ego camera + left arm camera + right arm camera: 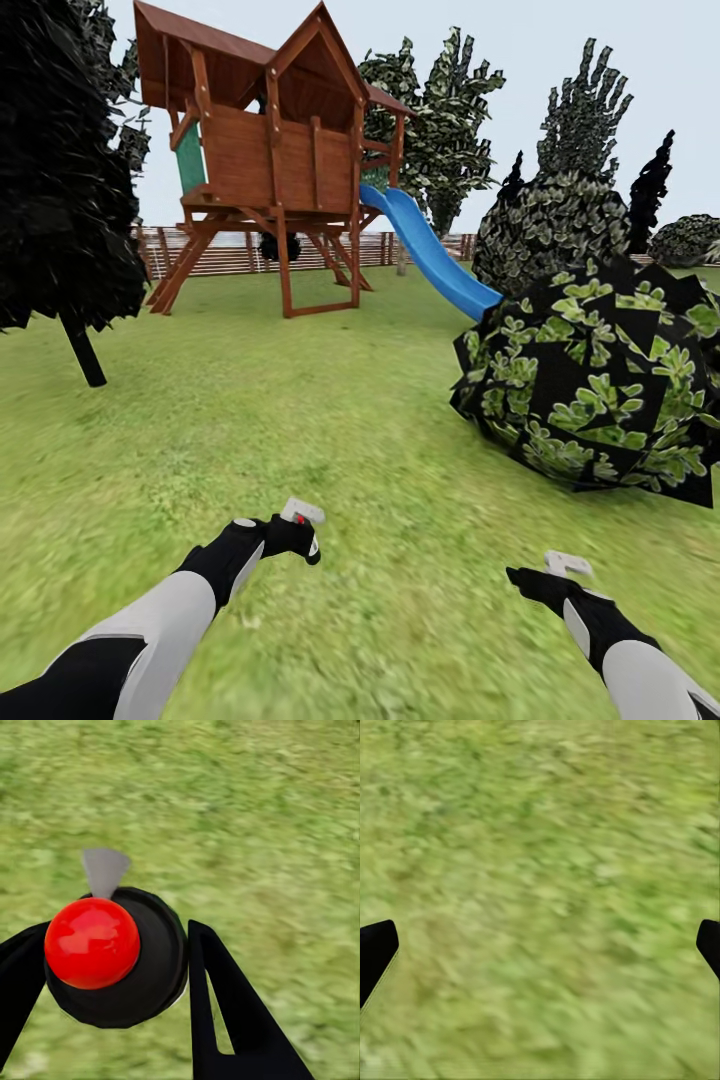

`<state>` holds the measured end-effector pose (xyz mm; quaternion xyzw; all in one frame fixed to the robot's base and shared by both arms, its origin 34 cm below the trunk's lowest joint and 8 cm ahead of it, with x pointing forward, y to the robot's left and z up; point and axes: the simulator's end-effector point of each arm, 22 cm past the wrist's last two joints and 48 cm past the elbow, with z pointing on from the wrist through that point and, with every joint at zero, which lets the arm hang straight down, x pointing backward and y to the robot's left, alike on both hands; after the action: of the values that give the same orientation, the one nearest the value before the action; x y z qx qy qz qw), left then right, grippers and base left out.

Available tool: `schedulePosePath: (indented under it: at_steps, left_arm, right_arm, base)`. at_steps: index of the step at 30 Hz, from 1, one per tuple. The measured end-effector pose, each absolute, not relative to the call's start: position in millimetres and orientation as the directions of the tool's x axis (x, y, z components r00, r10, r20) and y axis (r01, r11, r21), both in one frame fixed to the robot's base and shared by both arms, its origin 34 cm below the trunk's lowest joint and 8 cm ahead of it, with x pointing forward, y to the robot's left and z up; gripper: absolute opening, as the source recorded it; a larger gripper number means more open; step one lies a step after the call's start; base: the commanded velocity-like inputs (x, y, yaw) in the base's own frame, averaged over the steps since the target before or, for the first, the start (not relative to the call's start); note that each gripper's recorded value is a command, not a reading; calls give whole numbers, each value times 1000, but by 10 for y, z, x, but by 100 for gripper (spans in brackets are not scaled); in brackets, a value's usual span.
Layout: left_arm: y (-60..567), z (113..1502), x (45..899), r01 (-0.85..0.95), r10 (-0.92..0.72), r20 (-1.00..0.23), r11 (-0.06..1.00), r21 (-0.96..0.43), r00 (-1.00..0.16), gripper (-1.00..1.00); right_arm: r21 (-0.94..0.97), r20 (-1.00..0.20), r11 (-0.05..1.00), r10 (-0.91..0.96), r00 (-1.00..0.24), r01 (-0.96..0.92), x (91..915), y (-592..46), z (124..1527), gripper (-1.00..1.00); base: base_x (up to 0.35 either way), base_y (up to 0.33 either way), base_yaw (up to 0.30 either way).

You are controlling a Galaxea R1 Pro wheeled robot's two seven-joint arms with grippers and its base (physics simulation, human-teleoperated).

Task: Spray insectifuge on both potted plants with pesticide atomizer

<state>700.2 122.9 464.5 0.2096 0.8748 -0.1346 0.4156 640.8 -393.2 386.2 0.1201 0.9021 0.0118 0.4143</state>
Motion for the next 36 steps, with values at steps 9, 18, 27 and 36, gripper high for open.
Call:
schedulePosePath:
  at_steps: [9, 18, 27, 36]
  left_arm:
    - [1229, 4645, 7002, 479, 255, -784, 876, -61, -567, -100]
    - [1229, 4646, 7003, 479, 255, -784, 876, -61, -566, -100]
    - [1229, 4645, 7003, 479, 255, -784, 876, -61, -567, -100]
    - [1229, 4646, 7003, 479, 255, -784, 876, -61, -567, -100]
  right_arm:
    - [121, -745, 971, 227, -628, 207, 6409, -3930, 3863, 100]
    - [121, -745, 971, 227, -628, 207, 6409, -3933, 3863, 100]
    - [121, -745, 971, 227, -628, 207, 6410, -3929, 3863, 100]
    - [121, -745, 971, 227, -628, 207, 6409, -3929, 3862, 100]
  base:
    - [336, 0, 0]
    - [337, 32, 0]
    - [336, 103, 0]
    - [336, 113, 0]
